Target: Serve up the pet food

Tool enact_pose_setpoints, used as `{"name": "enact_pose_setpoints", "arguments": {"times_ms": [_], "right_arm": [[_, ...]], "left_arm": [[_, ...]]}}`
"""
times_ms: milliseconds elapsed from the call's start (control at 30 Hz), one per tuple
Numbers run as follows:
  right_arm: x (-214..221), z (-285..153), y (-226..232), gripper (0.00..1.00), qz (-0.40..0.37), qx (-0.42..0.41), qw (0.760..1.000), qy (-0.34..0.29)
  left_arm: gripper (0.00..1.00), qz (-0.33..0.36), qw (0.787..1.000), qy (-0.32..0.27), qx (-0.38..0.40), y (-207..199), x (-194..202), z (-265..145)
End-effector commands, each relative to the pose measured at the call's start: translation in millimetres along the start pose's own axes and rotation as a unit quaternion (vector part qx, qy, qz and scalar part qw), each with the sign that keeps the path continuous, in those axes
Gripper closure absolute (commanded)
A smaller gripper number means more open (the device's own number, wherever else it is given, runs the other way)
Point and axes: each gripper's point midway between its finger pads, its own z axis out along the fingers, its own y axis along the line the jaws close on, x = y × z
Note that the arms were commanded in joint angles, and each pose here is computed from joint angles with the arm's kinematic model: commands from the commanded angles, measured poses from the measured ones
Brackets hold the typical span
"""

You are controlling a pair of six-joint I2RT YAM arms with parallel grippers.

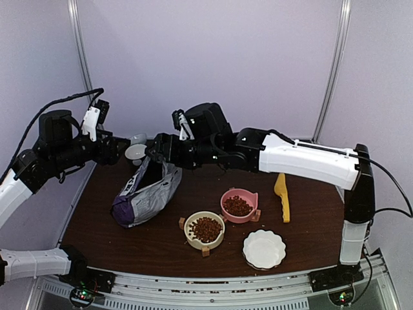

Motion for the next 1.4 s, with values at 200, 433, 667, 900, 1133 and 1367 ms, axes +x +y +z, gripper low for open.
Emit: {"name": "enact_pose_setpoints", "arguments": {"times_ms": [200,433,667,900,1133,1367], "right_arm": [[-0.2,-8.7,-17.2,0.01,0.048,0.096,0.993,-0.039],[30.1,1.7,-62.8,0.05,0.07,0.187,0.98,-0.009],[16.0,15.6,-15.4,0.52,0.043,0.072,0.996,-0.003],[1.6,32.7,57.8,0.96,-0.021,-0.104,0.993,0.049],[-20.7,-10.6,137.7,1.0,-0.093,-0.284,0.954,0.036],[-22.5,-56.4,169.1,1.0,-0.132,-0.374,0.916,0.066]], "left_arm": [[0.18,0.017,0.998,-0.004,-0.055,18.8,4.9,-10.2],[0.18,0.021,0.996,0.012,-0.08,27.6,12.9,-7.4],[0.17,0.02,0.994,0.004,-0.108,45.4,21.3,-1.6],[0.12,0.027,0.987,-0.024,-0.155,69.2,21.2,-3.1],[0.09,0.004,0.985,-0.041,-0.167,75.1,-1.4,-16.5],[0.04,-0.038,0.994,-0.036,-0.095,52.2,-52.4,-23.0]]}}
